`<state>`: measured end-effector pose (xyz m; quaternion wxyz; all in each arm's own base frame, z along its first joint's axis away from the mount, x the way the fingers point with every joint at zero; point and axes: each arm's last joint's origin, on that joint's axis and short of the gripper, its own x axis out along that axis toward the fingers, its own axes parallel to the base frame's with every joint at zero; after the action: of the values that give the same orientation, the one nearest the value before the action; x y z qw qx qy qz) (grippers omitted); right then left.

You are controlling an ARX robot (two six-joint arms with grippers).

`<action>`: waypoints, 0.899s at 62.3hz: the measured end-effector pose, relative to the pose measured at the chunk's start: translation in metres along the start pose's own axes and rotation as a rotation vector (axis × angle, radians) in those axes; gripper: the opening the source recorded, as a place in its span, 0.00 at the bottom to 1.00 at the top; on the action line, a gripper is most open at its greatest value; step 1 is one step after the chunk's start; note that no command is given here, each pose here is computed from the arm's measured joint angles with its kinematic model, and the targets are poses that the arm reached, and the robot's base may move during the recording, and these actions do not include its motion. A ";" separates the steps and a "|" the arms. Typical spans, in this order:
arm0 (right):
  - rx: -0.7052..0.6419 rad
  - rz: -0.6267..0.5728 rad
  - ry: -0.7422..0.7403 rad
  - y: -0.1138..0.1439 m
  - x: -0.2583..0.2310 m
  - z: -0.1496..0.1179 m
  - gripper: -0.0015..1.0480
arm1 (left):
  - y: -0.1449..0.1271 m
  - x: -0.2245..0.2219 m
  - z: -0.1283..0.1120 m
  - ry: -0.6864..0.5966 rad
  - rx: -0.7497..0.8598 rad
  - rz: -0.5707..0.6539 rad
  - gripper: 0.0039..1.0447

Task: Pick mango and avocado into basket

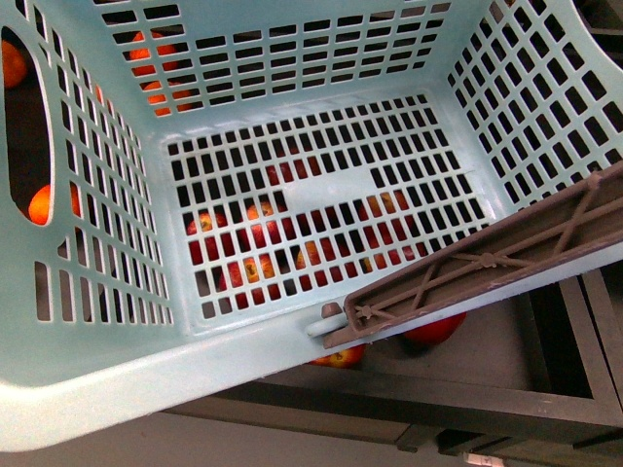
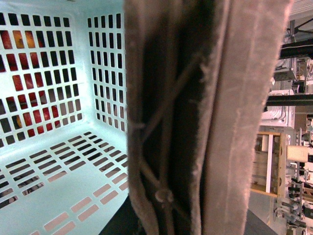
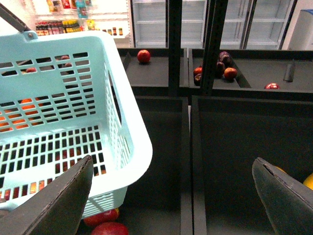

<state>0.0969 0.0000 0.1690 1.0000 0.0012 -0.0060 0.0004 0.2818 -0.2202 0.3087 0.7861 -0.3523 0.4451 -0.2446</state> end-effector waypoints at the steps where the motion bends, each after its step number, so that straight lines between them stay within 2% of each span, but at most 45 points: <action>1: 0.000 0.000 0.000 0.000 0.000 0.000 0.92 | 0.000 0.000 0.000 0.000 0.000 0.000 0.15; 10: 0.015 -0.009 0.019 0.000 0.000 -0.001 0.92 | 0.000 0.000 0.000 0.000 0.000 0.000 0.15; 15: 0.168 -0.118 0.325 -0.003 0.001 -0.001 0.92 | 0.000 0.000 0.000 0.001 0.000 0.000 0.15; 17: 0.229 -0.147 0.414 -0.005 0.002 -0.002 0.92 | 0.000 0.000 0.000 0.001 0.000 -0.001 0.15; 20: 0.290 -0.174 0.470 -0.008 0.003 -0.004 0.92 | -0.001 0.000 0.000 0.001 0.002 -0.002 0.15; 29: 0.386 -0.239 0.433 -0.025 0.011 0.005 0.92 | 0.000 0.000 0.000 0.000 0.001 -0.002 0.15; 37: 0.416 -0.316 0.360 -0.056 0.021 0.020 0.92 | -0.001 0.000 0.001 -0.004 0.008 -0.001 0.15; 47: 0.379 -0.455 0.310 -0.105 0.034 0.028 0.92 | -0.001 0.000 0.001 -0.004 0.007 -0.001 0.15; 56: 0.289 -0.545 0.324 -0.151 0.050 0.017 0.92 | -0.001 0.000 0.001 -0.003 0.007 -0.001 0.15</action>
<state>0.1464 -0.1507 0.1866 0.9407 0.1444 0.1535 -0.2658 0.2821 -0.2202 0.3097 0.7879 -0.3503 0.4427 -0.2460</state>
